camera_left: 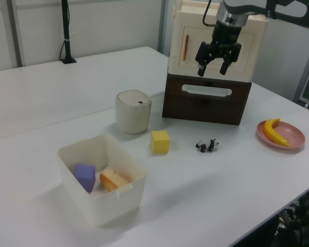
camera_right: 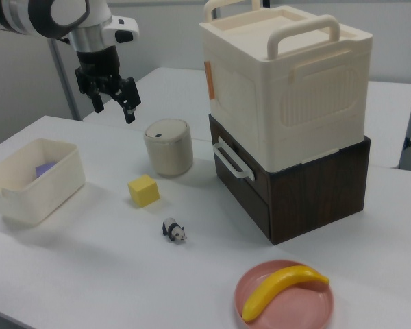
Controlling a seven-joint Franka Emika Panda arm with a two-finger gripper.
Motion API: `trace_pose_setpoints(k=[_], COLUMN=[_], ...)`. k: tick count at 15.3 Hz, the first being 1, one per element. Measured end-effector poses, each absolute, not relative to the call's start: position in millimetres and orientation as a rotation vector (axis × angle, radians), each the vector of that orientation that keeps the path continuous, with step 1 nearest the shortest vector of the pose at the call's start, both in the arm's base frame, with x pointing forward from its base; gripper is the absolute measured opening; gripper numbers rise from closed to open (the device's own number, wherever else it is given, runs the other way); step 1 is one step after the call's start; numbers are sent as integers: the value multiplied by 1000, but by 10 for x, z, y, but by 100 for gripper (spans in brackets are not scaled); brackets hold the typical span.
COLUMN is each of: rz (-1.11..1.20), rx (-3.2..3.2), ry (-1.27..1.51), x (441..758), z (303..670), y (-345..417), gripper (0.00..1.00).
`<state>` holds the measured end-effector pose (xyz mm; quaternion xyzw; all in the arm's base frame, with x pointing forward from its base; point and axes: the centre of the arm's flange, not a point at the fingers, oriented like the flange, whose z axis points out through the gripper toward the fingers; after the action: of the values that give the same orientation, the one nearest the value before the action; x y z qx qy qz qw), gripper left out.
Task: Slide open the drawer
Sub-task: 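Move the open gripper down toward the dark cabinet's drawer handle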
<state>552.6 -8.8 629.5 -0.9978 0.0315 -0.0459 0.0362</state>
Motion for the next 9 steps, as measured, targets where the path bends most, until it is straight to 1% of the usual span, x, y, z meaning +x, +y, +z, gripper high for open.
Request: trace_pose_setpoints(k=[1,2,3,9], rz=[-141,-137,-128,-103], rx=[-3064,-3069,-3066,-3049], ry=[97,-30,-90,-101], x=[5526,5523,5521,5517], z=[6295,6277,6248,6167], y=[-88,-66,-41,10], gripper=[100,100,100,100])
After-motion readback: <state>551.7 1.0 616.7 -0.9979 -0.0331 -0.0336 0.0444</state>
